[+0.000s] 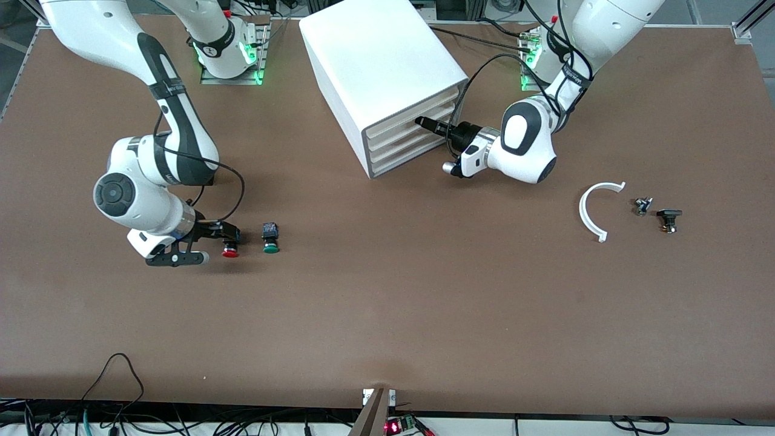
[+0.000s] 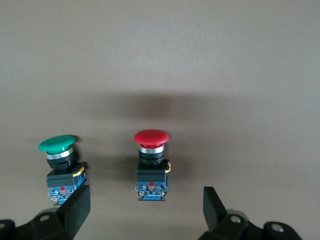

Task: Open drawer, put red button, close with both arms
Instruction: 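Reach the right gripper to the red button while the left gripper reaches the drawer handle, then pull the drawer open with the left gripper while the right gripper grasps the red button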

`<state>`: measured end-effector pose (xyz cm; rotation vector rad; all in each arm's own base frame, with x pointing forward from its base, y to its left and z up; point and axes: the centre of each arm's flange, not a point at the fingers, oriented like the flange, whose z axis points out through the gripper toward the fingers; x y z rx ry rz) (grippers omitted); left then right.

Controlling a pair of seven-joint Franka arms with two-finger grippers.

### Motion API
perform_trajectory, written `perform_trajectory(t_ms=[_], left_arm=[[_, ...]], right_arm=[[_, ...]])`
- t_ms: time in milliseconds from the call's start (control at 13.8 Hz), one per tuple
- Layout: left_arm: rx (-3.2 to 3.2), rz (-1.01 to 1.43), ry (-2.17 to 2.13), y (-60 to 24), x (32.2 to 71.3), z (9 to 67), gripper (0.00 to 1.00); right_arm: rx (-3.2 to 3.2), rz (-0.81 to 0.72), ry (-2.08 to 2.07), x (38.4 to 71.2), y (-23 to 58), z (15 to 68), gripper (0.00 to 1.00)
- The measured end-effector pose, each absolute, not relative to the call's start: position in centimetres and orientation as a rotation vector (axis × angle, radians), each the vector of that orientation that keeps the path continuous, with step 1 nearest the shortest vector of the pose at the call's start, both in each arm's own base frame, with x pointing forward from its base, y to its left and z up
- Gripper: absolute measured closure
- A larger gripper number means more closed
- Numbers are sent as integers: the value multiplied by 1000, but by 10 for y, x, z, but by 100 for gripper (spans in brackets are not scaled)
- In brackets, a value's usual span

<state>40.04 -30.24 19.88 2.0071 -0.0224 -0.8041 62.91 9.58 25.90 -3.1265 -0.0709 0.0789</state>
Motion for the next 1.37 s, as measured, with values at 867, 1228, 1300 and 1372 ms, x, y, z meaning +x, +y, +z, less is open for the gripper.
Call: perform_trajectory(t_ms=[867, 1228, 1300, 1372], left_arm=[[2210, -484, -67, -205, 498, 234, 61], [2416, -291, -235, -162, 538, 284, 12], [2503, -215, -330, -151, 551, 313, 1], [2579, -132, -401, -138, 562, 346, 0]], right_arm=[[-3130, 28, -63, 606, 90, 204, 0], [-3132, 39, -78, 599, 95, 188, 1], [-3132, 41, -81, 599, 96, 187, 4], [-3132, 43, -84, 598, 97, 186, 17]])
